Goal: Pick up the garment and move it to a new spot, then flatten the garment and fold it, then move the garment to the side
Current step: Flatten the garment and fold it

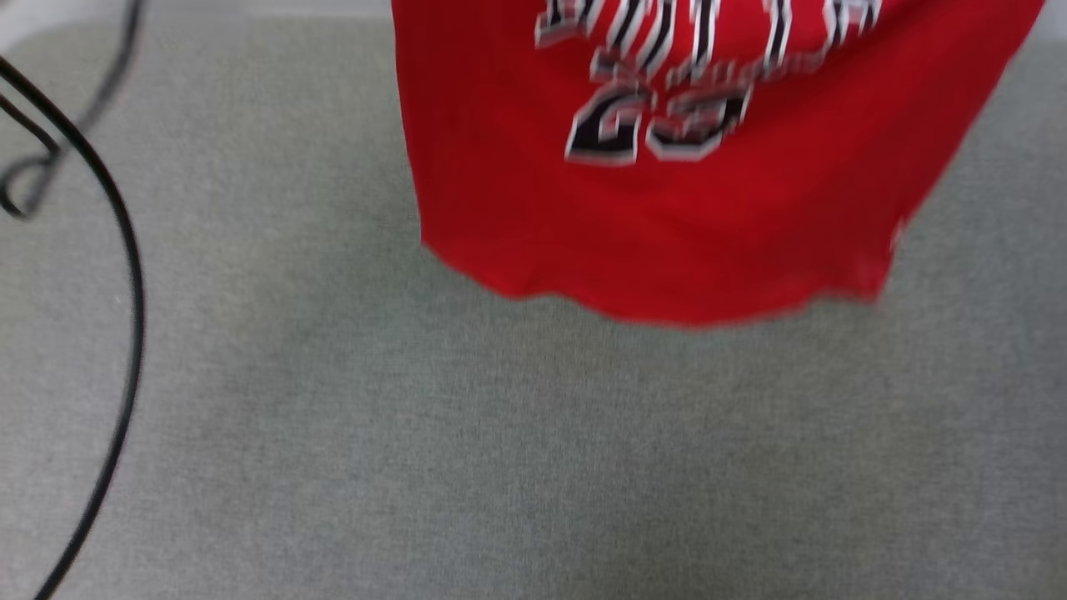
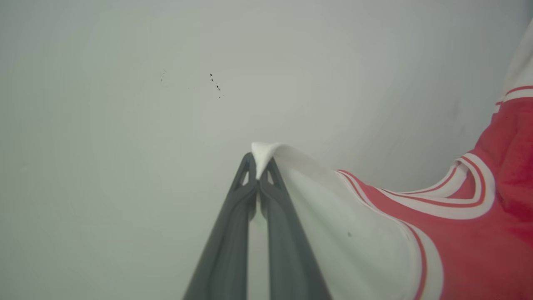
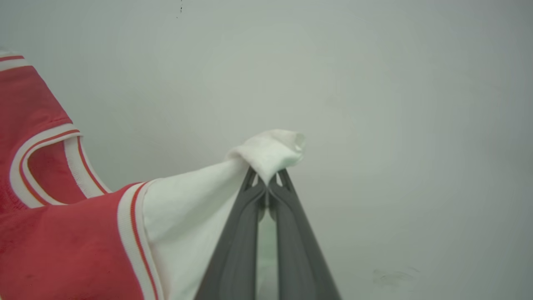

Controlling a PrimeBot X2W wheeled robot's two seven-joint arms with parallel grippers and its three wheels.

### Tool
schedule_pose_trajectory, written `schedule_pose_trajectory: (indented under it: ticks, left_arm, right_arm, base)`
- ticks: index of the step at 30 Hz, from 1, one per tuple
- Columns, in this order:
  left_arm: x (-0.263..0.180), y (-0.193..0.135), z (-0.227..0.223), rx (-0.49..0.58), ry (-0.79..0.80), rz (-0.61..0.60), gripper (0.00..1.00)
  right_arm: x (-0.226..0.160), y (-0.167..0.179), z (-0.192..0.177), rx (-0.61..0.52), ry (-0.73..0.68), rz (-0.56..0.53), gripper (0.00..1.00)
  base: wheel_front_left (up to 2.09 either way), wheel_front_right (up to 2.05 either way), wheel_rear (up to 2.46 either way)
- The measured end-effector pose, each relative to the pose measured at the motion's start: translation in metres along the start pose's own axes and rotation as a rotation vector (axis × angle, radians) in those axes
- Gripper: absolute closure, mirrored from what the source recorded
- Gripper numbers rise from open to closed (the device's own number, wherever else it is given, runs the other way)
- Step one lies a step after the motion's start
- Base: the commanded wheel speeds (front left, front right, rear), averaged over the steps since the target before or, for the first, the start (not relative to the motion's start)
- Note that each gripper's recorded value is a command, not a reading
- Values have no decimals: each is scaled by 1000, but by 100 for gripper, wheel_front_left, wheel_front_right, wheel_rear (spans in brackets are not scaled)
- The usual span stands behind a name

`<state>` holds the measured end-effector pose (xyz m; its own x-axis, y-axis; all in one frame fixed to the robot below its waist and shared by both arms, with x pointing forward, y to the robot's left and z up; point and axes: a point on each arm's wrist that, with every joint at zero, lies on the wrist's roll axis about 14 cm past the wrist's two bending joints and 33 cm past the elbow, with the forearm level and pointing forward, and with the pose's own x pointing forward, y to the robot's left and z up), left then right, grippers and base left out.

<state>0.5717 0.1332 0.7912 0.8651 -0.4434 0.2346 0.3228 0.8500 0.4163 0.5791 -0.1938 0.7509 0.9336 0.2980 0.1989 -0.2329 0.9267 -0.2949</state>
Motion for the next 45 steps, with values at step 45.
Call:
schedule_pose_trajectory:
  ticks: [45]
  left_arm:
    - [-51, -14, -229, -364, 222, 174, 100]
  right_arm:
    - [15, 71, -201, 174, 266, 152, 100]
  base:
    - [0, 0, 0]
